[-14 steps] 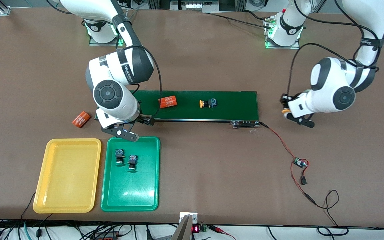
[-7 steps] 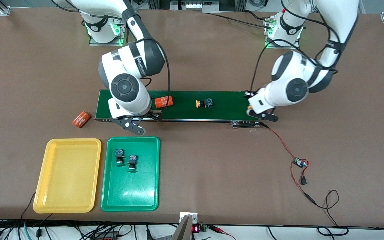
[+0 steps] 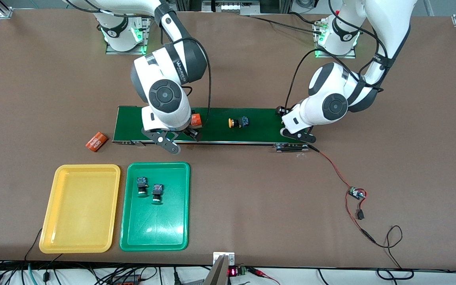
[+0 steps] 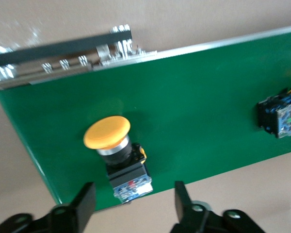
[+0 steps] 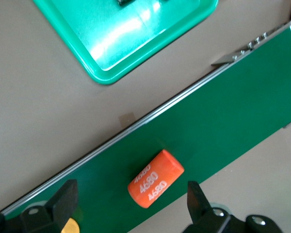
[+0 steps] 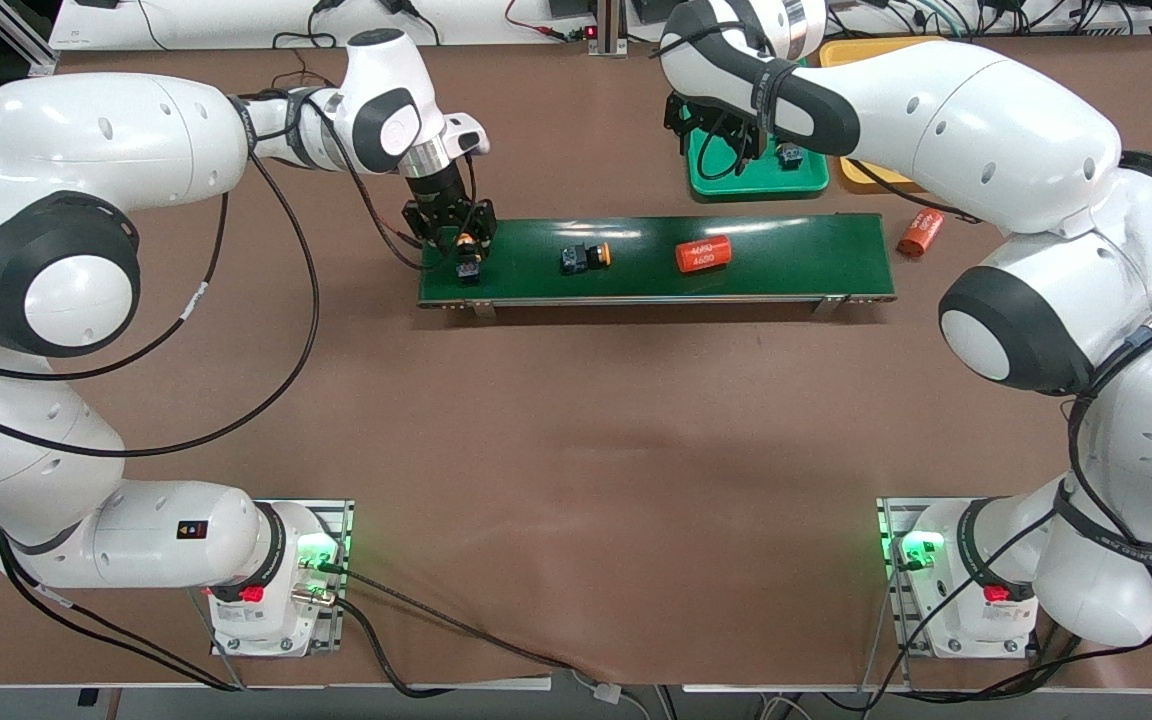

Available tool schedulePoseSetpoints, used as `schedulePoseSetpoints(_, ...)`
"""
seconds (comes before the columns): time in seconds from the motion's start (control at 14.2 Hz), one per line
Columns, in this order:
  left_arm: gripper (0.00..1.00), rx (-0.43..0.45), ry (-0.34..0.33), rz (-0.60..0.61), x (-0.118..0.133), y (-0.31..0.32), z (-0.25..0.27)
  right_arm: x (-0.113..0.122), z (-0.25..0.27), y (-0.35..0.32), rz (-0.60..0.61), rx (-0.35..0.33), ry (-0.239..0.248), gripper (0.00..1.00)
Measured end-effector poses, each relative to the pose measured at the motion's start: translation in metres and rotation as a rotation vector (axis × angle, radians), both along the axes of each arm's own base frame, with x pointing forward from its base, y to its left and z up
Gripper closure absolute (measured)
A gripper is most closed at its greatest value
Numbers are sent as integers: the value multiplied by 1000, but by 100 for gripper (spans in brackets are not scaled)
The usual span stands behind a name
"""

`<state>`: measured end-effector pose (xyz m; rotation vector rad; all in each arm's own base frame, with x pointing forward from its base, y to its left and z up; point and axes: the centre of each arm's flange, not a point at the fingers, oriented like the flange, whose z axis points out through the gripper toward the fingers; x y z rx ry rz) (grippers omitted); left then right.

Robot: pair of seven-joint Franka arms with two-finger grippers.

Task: Sort buttons by color to trays
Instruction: 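Place the yellow button on the belt while the right gripper reaches the belt, then grasp a yellow button with the right gripper while the left gripper withdraws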

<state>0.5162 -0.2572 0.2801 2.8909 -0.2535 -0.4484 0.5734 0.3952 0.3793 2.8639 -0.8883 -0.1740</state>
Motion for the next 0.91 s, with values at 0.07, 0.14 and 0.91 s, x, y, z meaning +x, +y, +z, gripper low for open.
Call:
schedulePoseSetpoints(0.07, 8, -1, -21, 14, 6, 6, 11, -6, -2, 8, -23, -8, -2, 0)
schedulePoseSetpoints(0.14, 1, 2, -46, 33, 12, 17, 26, -13, -4, 18, -53, -17, -5, 0)
schedulePoseSetpoints(0.91, 0, 260, -235, 119, 31, 186, 211, -67, -85, 101, -432, -120, -96, 0)
